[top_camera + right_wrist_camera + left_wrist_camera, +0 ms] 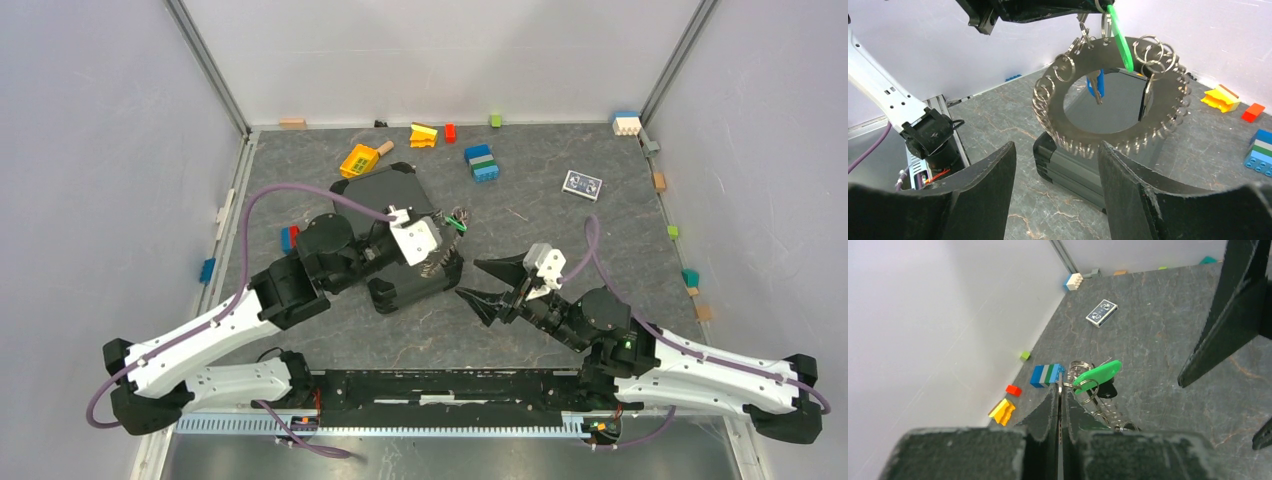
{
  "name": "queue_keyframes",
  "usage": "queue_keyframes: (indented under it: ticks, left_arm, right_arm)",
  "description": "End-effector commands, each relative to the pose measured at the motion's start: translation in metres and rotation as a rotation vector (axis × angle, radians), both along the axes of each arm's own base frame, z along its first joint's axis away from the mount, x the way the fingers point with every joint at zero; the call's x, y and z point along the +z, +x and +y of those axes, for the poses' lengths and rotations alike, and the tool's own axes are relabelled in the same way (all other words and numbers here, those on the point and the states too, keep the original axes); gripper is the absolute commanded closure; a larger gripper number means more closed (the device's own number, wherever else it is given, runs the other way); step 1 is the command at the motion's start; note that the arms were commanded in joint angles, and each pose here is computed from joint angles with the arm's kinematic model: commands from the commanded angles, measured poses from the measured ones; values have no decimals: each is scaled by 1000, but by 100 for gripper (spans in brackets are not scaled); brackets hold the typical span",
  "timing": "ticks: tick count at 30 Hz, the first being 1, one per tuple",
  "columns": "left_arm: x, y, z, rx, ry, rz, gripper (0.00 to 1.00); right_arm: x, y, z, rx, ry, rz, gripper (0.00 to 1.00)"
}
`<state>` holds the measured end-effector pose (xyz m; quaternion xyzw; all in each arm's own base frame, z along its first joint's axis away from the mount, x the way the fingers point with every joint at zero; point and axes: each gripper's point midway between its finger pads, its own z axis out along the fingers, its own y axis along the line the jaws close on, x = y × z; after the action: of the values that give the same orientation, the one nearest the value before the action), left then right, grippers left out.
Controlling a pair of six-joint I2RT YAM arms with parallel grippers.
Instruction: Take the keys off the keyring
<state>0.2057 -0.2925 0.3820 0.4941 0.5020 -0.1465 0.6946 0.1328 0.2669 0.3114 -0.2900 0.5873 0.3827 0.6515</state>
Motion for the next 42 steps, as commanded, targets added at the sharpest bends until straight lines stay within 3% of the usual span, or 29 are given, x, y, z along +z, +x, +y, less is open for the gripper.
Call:
queue_keyframes:
  ticks: [1,8,15,20,26,33,42]
  left_arm:
    - [24,7,3,67,-93,110,98]
    - [10,16,7,183,-75,304,98]
    - [6,19,9,239,-103,390,98]
    - [12,16,8,230,-126,411,98]
    - [21,10,7,195,-133,414,98]
    - [28,5,8,172,-155,423,98]
    - [35,0,9,147,-173,422,98]
  right_arm:
    - [15,-3,3,17,88,1,33]
    - [16,-2,10,27,147,-22,23]
    - [12,-3,26,64,162,-76,16]
    - [-6,20,25,-65,119,-79,14]
    - [-15,34,8,-182,125,-201,13]
    - [-23,51,5,-287,94,-223,21]
    - [-22,48,7,-272,120,-271,42]
